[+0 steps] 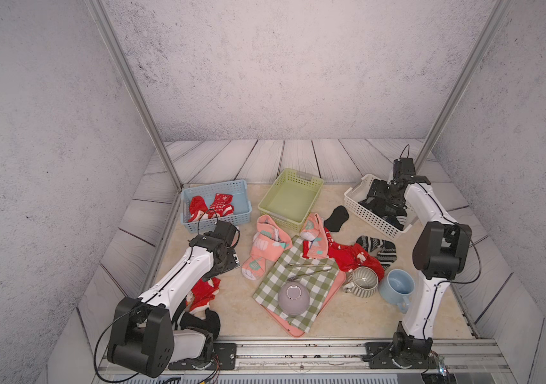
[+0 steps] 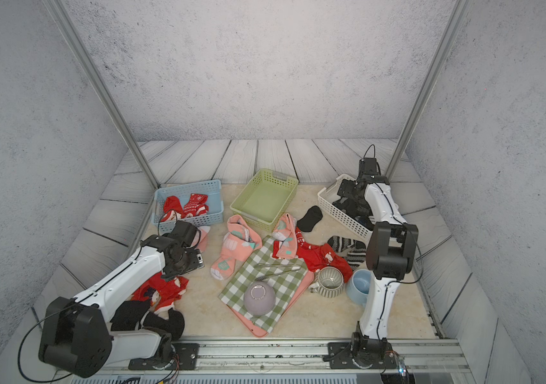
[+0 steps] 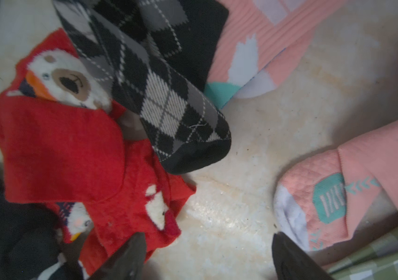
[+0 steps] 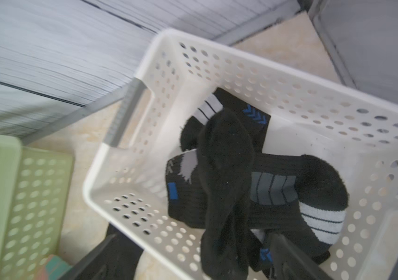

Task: Sort the socks into the basket by color
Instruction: Place the sock in the bin, then pick up the sock from the center of the board.

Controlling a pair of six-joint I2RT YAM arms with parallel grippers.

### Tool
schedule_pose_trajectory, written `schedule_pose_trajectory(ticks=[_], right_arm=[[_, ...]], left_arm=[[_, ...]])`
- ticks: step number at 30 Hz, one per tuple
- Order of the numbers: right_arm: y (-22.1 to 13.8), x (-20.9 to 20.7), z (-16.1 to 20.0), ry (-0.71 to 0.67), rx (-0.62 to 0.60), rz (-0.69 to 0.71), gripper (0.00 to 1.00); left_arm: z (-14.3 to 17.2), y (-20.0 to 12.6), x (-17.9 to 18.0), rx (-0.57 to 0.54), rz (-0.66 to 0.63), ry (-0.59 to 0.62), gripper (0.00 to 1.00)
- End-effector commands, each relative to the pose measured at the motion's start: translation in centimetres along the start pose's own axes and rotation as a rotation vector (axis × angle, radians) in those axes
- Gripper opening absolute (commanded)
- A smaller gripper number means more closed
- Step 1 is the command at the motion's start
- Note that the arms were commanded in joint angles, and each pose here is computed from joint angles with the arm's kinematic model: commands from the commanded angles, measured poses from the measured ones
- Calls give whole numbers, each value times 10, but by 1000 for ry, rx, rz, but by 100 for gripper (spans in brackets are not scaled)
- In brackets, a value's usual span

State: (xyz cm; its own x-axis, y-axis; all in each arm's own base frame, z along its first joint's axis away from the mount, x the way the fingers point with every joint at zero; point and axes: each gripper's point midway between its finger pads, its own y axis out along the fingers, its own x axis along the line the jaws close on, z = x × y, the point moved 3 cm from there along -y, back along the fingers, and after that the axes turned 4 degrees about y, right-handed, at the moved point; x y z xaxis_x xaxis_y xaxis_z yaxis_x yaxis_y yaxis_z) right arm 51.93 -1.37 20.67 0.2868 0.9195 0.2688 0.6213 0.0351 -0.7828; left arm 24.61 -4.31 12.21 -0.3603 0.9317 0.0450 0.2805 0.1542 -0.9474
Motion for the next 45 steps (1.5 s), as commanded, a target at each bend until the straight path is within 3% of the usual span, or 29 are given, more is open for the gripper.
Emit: schedule_pose_trajectory(ticks=[1,10,16,20,25,26,28,29,34,40,45], right_arm=[[-33,35,6,-49,-34,-68,99],[-74,92,58,-158,-28,-186,99],[-86,108,80,-194,-9,-230,99],[-90,117,90,-212,2,-253,99],[-90,123,94,-232,5,-258,99],[-90,124,94,-234,8,-260,99],[-90,126,95,-236,11,-265,99],[-90,126,96,-238,10,-266,99],[-92,134,100,-258,19,-275,99],[-91,142,110,-278,45,-291,99],[-94,149,119,-300,63,-302,99]], left_arm=[[3,1,15,-18,-91,-49,81],[21,36,27,43,-158,-141,79],[34,57,33,124,-192,-176,75],[34,64,37,108,-194,-201,70],[26,66,31,91,-153,-187,39],[25,64,31,87,-151,-187,32],[22,60,28,74,-129,-174,3],[21,56,28,65,-119,-171,0],[15,30,7,23,-18,-106,0],[11,-25,-43,-61,197,59,0],[5,-59,-53,-119,294,97,0]])
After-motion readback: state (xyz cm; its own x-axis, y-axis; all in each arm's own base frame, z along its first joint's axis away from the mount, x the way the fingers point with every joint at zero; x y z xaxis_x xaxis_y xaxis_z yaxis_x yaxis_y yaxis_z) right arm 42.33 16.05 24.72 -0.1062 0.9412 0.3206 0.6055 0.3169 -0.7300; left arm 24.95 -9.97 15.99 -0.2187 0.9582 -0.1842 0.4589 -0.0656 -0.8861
